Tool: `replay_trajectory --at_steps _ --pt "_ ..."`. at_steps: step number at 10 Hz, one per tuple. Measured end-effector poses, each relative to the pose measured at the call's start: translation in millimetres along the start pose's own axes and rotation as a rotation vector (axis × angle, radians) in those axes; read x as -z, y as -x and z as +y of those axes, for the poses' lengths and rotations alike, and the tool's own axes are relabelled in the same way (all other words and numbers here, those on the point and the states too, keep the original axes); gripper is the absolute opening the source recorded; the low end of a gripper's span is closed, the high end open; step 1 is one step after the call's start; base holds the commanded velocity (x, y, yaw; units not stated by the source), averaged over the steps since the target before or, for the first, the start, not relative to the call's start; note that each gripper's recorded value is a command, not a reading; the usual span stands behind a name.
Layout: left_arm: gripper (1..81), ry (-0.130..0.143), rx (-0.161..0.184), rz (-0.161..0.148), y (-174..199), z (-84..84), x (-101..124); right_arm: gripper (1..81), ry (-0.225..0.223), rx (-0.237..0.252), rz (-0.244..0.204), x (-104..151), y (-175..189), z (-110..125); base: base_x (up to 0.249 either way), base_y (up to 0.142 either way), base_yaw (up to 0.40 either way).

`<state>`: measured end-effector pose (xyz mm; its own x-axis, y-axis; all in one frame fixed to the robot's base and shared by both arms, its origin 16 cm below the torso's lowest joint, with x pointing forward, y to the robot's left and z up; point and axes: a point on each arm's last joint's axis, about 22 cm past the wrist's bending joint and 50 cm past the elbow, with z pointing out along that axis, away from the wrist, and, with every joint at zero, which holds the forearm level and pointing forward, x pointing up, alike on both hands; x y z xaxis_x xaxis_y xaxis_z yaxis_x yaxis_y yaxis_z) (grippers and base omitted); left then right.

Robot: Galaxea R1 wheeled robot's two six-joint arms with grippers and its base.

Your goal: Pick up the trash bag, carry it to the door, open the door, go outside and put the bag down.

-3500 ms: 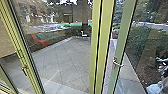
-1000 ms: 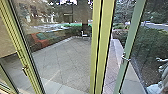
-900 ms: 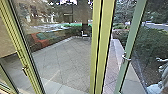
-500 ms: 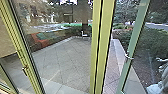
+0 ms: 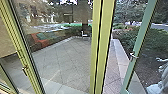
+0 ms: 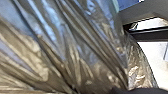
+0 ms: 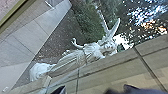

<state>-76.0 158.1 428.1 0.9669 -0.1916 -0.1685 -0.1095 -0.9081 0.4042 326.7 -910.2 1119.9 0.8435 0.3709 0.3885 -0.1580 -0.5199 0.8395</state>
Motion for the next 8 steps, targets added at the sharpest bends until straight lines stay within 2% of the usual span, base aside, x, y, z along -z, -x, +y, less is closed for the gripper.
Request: replay_trajectory --at_steps 1,2,3,4,5,6,7,8 --pt "1.0 0.000 0.000 0.000 0.1 0.1 0.0 81.1 -0.042 -0.091 -0.079 2.6 20.5 -6.4 0.000 0.000 0.000" --pt "1.0 0.001 0.000 -0.001 0.0 0.2 0.0 81.1 -0.110 -0.196 -0.182 10.1 49.2 -20.1 0.000 0.000 0.000" --pt "1.0 0.000 -0.001 0.001 -0.4 0.1 0.0 81.1 -0.191 -0.282 -0.240 22.0 62.3 -39.0 0.000 0.000 0.000" --pt "1.0 0.000 -0.001 0.001 -0.2 0.5 -0.2 81.1 -0.286 -0.346 -0.269 33.9 57.6 -65.0 0.000 0.000 0.000" --pt "1.0 0.001 -0.001 0.001 -0.1 1.2 -0.4 81.1 -0.417 -0.417 -0.282 49.3 39.1 -101.6 0.000 0.000 0.000" --pt "1.0 0.003 -0.002 0.001 -0.5 2.3 -0.7 81.1 -0.531 -0.472 -0.296 64.5 23.1 -131.7 0.000 0.000 0.000" --pt "1.0 0.004 -0.004 0.001 -0.4 3.2 -1.0 81.1 -0.613 -0.517 -0.327 78.1 19.3 -151.3 0.000 0.000 0.000" --pt "1.0 0.004 -0.004 0.001 -0.5 3.0 -0.9 81.1 -0.669 -0.544 -0.365 88.2 25.0 -167.4 0.000 0.000 0.000"
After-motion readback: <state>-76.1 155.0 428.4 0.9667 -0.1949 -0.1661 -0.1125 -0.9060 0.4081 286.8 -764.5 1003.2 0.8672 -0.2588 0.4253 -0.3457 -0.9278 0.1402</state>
